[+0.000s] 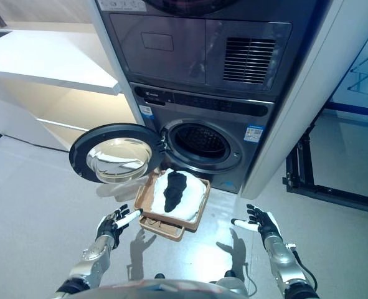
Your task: Put the clothes in the basket into the washing machine.
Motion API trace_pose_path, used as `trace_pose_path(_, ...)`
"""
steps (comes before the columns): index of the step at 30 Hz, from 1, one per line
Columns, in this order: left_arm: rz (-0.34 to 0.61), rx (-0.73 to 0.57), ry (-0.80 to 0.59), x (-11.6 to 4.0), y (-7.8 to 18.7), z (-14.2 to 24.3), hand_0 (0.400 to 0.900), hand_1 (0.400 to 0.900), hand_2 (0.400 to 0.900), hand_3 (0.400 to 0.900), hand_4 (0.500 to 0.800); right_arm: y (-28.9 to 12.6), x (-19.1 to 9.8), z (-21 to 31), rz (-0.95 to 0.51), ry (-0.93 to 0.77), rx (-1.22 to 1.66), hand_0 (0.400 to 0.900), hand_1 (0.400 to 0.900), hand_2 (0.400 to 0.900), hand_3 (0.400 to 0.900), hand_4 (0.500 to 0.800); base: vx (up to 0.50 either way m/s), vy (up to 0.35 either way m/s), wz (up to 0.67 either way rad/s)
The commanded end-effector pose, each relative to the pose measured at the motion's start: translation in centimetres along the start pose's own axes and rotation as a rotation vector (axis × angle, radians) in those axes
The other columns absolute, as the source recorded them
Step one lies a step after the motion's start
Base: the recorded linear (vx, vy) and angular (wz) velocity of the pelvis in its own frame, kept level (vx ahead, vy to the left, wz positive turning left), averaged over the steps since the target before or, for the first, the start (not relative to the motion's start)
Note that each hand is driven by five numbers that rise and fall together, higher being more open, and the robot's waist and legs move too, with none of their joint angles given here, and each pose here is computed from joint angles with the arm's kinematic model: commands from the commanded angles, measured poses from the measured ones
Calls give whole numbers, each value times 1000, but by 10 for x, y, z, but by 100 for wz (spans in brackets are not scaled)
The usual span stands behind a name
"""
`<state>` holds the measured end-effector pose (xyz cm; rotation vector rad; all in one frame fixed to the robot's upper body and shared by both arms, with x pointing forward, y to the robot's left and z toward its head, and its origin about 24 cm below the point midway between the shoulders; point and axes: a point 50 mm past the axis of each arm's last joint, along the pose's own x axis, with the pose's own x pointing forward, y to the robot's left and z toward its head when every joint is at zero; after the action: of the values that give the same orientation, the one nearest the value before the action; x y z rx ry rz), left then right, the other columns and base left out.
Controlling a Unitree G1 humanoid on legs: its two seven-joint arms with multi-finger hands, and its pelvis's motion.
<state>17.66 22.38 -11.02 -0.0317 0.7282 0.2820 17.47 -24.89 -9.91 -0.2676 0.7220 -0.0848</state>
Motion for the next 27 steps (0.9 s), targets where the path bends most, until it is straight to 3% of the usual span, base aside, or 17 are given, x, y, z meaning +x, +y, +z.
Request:
trace_pose_path(1,11,12,-148,10,5,39,900,900,900,900,800,-9,5,34,-13,-154,-42,900,900,900,900,800,0,0,0)
trace_pose_path(27,-36,41,-144,15,-10,47,900,900,900,900,800,-19,3,27,-34,-125,-47,900,900,900,900,800,4,-11,2)
